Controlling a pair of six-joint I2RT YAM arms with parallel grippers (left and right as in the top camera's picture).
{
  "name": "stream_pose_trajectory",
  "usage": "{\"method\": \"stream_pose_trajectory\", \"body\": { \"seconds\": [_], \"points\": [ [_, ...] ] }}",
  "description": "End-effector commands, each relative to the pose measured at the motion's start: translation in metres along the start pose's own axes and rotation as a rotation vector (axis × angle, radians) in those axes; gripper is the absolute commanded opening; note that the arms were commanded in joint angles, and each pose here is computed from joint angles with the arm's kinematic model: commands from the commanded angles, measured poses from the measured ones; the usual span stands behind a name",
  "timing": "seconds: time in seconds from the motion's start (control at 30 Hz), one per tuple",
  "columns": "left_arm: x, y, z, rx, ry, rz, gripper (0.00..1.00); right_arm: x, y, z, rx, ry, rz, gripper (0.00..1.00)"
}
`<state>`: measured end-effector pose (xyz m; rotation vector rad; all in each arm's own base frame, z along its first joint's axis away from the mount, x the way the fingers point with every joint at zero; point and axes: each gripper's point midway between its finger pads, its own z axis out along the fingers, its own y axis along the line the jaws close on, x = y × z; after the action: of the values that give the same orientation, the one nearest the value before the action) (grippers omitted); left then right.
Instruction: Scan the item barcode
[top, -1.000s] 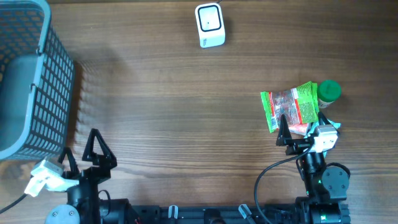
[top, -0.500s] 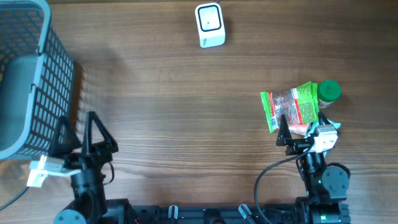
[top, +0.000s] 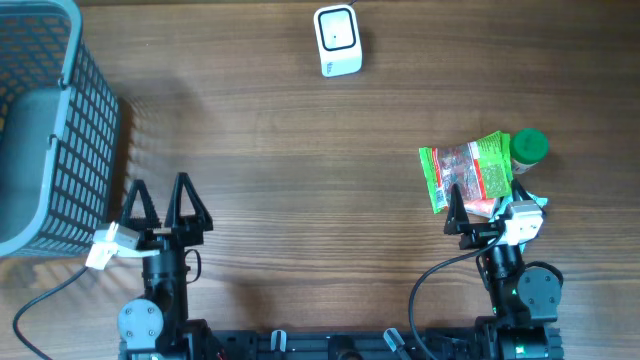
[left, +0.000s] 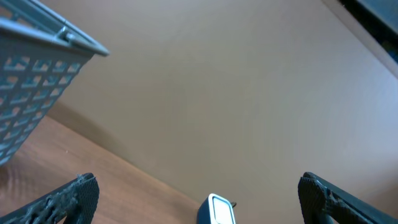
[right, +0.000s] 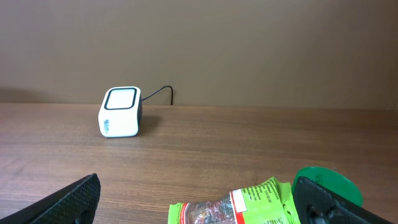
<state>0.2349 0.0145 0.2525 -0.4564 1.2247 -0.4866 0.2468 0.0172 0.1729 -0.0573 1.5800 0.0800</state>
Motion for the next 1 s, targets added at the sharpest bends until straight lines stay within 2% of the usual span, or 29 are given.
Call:
{"method": "stream_pose_trajectory", "body": {
  "seconds": [0.0, 0.1, 0.3, 0.4, 0.6, 0.77, 0.97],
  "points": [
    [0.014, 0.008, -0.001, -0.007, 0.028, 0.000, 1.00, -0.002, -0.003, 0.000, 0.014, -0.010, 0.014, 0.99],
    [0.020, 0.013, -0.001, -0.024, 0.050, 0.001, 1.00, -0.002, -0.003, 0.000, 0.014, -0.010, 0.014, 1.00],
    [0.052, 0.036, -0.007, -0.120, 0.184, 0.018, 1.00, -0.002, -0.003, 0.000, 0.014, -0.010, 0.014, 1.00],
    [0.069, 0.045, -0.012, -0.143, 0.263, 0.088, 1.00, -0.002, -0.003, 0.000, 0.014, -0.010, 0.014, 1.00],
    [0.087, 0.038, -0.017, -0.044, 0.367, 0.313, 1.00, -0.002, -0.003, 0.000, 0.014, -0.010, 0.014, 1.00],
    [0.090, 0.032, -0.017, 0.027, 0.382, 0.495, 1.00, -0.002, -0.003, 0.000, 0.014, -0.010, 0.014, 1.00],
    [0.091, 0.032, -0.018, 0.034, 0.384, 0.536, 1.00, -0.002, -0.003, 0.000, 0.014, -0.010, 0.014, 1.00]
  ]
}}
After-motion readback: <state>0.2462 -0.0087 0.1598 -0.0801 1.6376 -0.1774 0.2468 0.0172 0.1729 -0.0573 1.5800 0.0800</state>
